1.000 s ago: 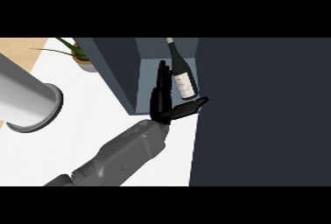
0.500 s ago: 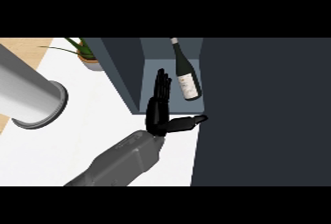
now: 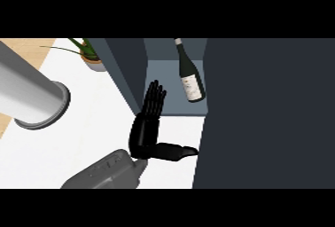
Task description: Pick up the wine, place it into the cabinet and close the cabinet
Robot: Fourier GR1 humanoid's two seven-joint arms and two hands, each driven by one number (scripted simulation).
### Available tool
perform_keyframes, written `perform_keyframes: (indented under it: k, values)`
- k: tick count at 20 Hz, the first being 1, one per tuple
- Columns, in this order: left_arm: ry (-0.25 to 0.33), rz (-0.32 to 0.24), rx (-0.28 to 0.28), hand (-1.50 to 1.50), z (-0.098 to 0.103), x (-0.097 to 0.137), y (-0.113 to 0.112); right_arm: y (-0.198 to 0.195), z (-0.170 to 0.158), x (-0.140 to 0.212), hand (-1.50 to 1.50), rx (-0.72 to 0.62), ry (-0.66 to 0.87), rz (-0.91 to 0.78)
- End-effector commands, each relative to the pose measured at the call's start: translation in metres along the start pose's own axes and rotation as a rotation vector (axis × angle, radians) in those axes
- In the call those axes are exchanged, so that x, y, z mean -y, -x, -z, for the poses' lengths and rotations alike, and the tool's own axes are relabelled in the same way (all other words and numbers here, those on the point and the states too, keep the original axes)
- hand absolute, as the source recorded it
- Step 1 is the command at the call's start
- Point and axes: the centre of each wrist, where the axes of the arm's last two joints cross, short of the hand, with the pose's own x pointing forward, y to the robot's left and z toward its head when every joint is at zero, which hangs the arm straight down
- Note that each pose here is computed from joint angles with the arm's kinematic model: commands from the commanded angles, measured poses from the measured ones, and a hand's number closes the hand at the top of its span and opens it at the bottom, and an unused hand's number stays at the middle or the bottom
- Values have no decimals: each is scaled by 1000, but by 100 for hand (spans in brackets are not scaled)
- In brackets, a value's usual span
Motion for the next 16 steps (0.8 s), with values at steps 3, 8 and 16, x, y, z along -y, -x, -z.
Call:
perform_keyframes:
  k: [3, 8, 16]
  values:
    - [62, 7, 13, -150, -29, -29, -40, 9, -2, 9, -150, -20, -64, 38]
    - [133, -18, -9, -150, -35, -52, -63, -10, -22, 5, 150, 13, -235, -88]
    - [144, -39, -19, 150, -90, -83, -104, -9, -27, -18, 150, -52, -413, 42]
